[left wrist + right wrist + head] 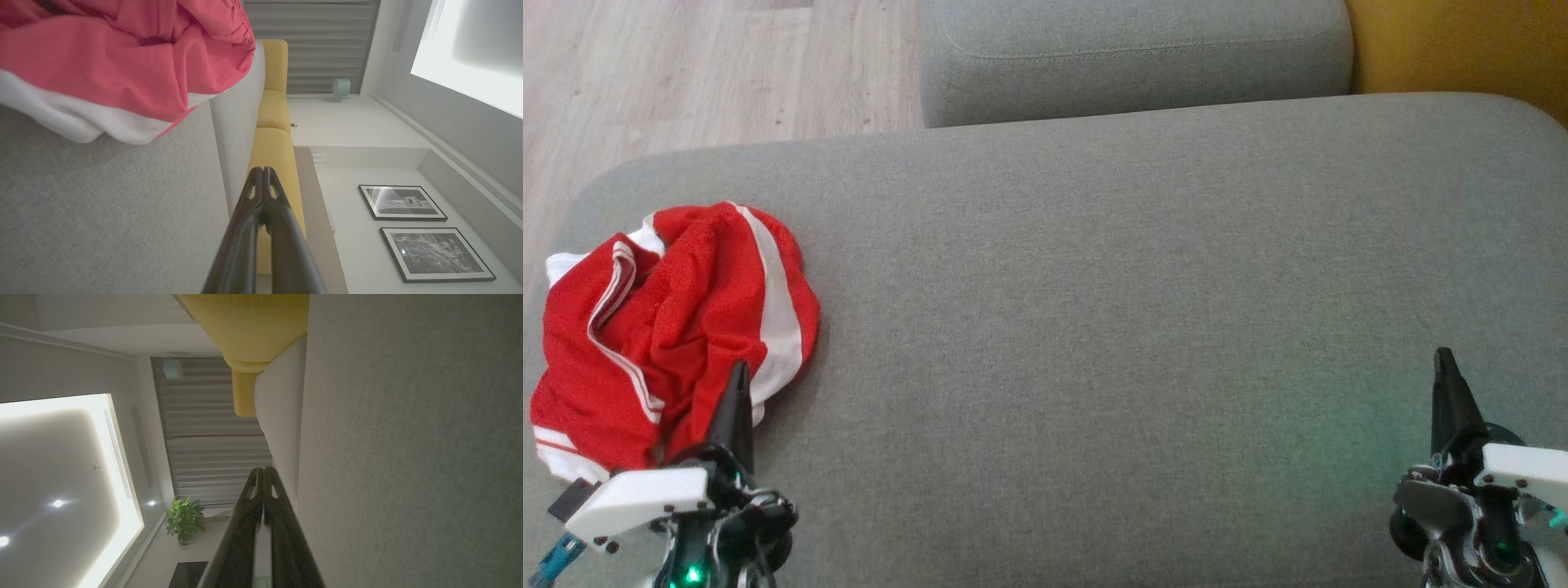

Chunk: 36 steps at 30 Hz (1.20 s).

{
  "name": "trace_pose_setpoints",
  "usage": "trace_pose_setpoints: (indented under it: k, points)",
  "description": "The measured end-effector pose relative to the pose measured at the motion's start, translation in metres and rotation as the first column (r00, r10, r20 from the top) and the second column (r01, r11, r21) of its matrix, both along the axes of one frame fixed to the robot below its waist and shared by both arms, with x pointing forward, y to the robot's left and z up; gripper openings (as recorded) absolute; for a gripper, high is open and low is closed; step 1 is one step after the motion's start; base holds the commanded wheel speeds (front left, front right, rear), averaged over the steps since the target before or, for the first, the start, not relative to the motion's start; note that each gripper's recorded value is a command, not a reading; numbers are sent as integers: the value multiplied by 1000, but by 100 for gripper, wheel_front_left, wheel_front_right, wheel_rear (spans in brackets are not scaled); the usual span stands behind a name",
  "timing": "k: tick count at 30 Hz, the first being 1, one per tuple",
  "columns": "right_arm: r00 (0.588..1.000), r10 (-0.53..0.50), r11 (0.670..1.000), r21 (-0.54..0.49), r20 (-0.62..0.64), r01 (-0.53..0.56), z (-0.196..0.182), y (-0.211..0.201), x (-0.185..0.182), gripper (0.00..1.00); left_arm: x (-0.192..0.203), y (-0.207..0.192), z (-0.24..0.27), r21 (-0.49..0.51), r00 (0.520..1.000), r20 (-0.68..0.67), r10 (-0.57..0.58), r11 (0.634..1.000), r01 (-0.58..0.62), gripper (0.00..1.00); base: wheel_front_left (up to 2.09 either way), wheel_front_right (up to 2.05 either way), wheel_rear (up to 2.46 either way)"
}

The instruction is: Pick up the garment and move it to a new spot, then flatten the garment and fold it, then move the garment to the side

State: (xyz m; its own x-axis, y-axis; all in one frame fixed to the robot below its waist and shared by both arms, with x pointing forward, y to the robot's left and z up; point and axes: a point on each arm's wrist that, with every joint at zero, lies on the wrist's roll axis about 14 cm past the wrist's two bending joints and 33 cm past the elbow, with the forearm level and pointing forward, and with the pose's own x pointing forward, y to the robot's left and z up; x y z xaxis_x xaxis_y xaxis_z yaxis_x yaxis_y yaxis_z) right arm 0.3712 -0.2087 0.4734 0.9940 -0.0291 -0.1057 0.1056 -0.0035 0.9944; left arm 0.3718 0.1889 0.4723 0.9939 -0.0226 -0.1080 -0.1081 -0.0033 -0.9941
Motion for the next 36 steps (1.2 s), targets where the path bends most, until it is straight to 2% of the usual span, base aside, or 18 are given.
trace_pose_setpoints:
  k: [27,28,33,36]
  points:
    - [1000,0,1000,0,0,0,0,0,0,0,0,0,0,0,1000,0,0,1000,0,0,0,0,0]
    - [1000,0,1000,1,-11,0,-4,0,-1,100,-1,0,-4,-1,1000,-12,0,1000,0,100,0,0,0]
    - [993,-6,1000,12,-121,7,-39,0,-21,100,-26,-3,-45,-18,990,-143,5,1000,-8,100,0,0,0]
    - [992,-11,1000,7,-129,12,-41,0,-24,100,-28,-3,-46,-16,989,-148,10,1000,-13,100,0,0,0]
